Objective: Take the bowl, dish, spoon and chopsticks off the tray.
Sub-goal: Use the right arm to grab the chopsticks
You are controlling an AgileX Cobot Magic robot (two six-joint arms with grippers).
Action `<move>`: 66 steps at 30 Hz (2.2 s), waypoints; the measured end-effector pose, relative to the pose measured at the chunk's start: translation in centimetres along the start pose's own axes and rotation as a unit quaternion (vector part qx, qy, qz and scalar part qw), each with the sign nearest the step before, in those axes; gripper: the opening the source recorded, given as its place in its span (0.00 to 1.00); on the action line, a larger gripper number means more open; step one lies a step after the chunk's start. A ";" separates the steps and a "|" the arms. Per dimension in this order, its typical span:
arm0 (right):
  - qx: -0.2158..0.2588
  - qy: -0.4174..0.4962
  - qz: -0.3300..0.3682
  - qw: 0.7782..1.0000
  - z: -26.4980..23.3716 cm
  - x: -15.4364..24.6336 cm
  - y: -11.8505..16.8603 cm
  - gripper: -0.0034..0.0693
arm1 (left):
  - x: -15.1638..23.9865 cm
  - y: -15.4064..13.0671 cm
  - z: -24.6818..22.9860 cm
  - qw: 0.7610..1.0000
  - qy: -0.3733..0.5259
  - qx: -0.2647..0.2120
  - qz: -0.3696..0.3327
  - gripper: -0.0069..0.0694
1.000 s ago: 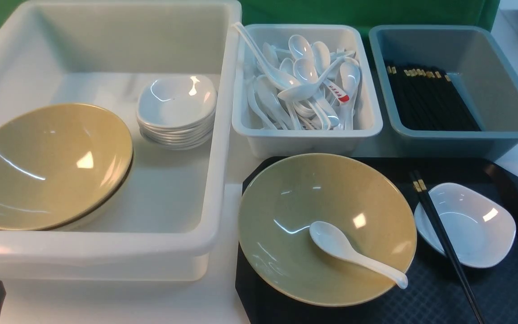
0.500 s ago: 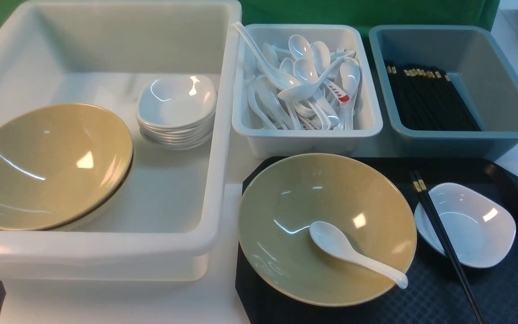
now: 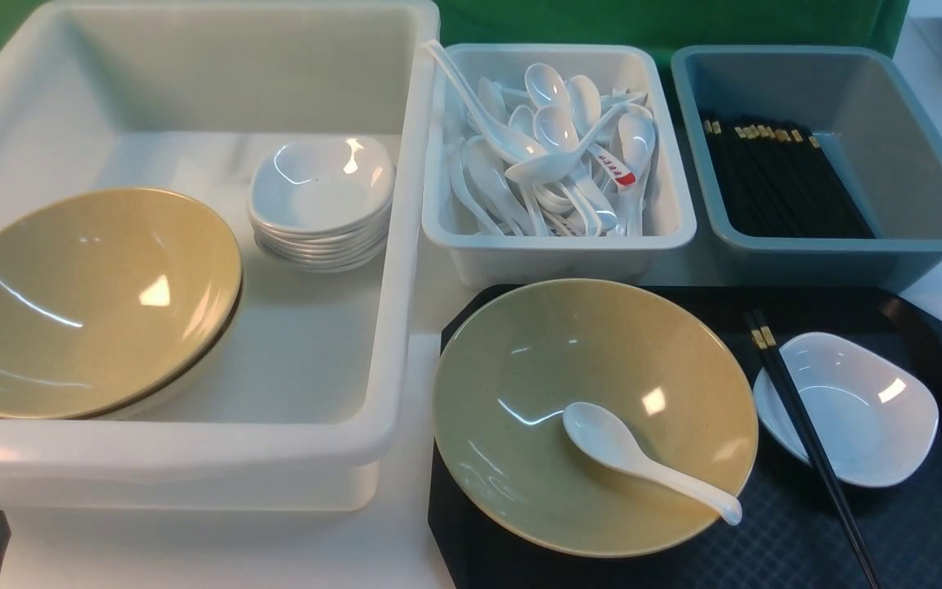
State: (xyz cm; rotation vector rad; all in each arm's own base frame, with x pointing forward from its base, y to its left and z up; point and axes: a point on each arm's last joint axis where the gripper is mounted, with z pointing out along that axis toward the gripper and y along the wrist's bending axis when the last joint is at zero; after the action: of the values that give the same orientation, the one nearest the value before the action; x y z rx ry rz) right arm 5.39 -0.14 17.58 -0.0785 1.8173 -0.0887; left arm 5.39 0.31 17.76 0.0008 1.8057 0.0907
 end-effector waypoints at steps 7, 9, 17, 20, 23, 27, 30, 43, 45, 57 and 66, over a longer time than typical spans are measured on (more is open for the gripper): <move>0.000 0.000 0.047 0.999 0.0 0.0 0.0 0.37 | 0.0 0.0 0.0 1.000 0.000 0.000 0.000 0.08; 0.000 0.000 0.058 0.998 0.0 0.0 0.0 0.37 | 0.0 0.0 0.0 1.000 0.000 0.000 0.000 0.08; 0.000 0.000 0.104 0.995 0.0 0.0 0.0 0.37 | -0.1 0.1 0.0 1.000 -0.003 -0.003 0.007 0.08; -0.001 0.000 0.178 0.984 0.0 0.0 0.0 0.37 | -0.3 -0.1 0.0 0.998 -0.017 0.006 -0.061 0.08; -0.009 -0.008 0.338 0.941 0.0 -0.2 0.1 0.37 | -1.0 -0.6 -0.1 0.952 -0.043 0.046 -0.300 0.08; -0.025 -0.031 0.517 0.855 0.0 -0.7 0.1 0.37 | -1.6 -1.1 -0.2 0.801 -0.035 0.099 -0.589 0.08; -0.027 -0.032 0.542 0.839 0.0 -0.8 0.1 0.37 | -1.8 -1.2 -0.3 0.736 -0.030 0.115 -0.666 0.08; -0.057 -0.044 0.521 0.850 -0.1 -1.3 0.3 0.37 | -4.5 -1.0 -1.4 0.756 -0.072 0.142 -0.636 0.08; -0.077 -0.048 0.480 0.873 -0.6 -2.5 0.4 0.35 | -6.7 -0.9 -2.5 0.804 -0.109 0.153 -0.565 0.08; -0.135 0.096 0.044 0.985 -1.1 -17.0 0.7 0.09 | -17.6 -1.1 -0.2 0.973 0.166 0.122 -0.103 0.08; -0.176 0.337 -0.116 0.917 5.5 -19.2 2.3 0.09 | -20.7 -3.7 3.5 0.913 0.335 0.224 0.063 0.08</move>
State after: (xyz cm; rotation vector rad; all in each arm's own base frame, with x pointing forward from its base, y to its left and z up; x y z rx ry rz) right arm 15.42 3.98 34.52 -0.5819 2.4932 0.0557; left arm 13.82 -4.14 36.80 0.4647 2.4754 -0.2670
